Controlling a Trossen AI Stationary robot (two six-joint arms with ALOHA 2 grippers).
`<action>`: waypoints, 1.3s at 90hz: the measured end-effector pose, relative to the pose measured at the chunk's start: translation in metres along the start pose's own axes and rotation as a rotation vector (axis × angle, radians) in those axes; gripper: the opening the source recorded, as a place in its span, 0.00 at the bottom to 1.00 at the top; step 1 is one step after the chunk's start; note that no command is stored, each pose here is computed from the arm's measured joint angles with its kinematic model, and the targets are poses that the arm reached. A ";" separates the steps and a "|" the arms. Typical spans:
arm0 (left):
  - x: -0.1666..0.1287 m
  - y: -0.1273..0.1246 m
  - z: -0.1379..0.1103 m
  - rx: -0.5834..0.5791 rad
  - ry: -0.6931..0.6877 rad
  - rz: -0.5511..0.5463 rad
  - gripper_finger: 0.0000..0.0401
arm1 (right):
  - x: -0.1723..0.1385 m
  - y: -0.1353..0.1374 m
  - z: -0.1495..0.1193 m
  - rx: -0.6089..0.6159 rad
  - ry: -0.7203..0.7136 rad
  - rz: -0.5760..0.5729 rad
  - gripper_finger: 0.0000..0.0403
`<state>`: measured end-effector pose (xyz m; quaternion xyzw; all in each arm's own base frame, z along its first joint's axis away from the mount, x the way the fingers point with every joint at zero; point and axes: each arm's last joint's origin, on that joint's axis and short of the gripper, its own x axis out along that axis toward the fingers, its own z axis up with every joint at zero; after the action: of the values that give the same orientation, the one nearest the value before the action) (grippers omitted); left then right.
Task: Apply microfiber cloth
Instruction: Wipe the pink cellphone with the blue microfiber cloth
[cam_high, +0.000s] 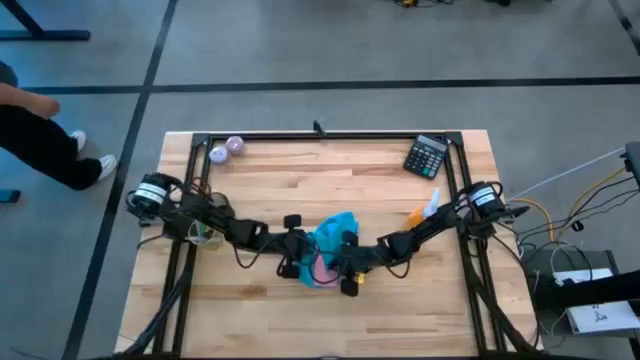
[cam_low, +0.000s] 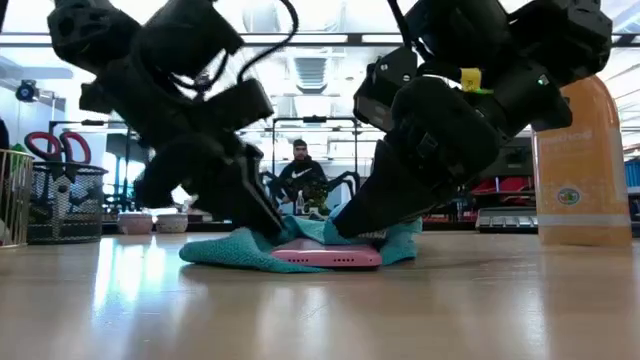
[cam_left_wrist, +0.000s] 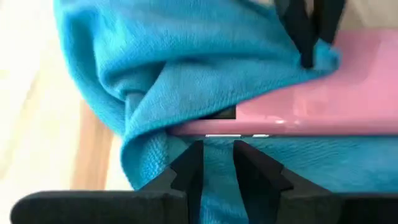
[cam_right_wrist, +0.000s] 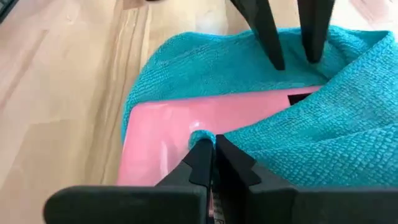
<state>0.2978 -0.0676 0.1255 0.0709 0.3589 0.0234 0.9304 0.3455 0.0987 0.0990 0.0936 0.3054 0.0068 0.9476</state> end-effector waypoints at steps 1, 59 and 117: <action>-0.001 0.000 -0.001 0.000 0.006 0.000 0.19 | 0.001 0.000 0.000 0.001 -0.003 0.000 0.00; -0.014 -0.029 -0.011 0.090 0.078 -0.148 0.19 | 0.024 -0.030 0.005 0.006 -0.126 -0.007 0.00; -0.013 -0.032 -0.002 0.071 -0.019 -0.149 0.19 | 0.011 -0.058 0.018 -0.018 -0.128 -0.277 0.00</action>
<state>0.2867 -0.0998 0.1283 0.0769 0.3549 -0.0595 0.9298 0.3623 0.0394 0.0968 0.0422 0.2541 -0.1272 0.9578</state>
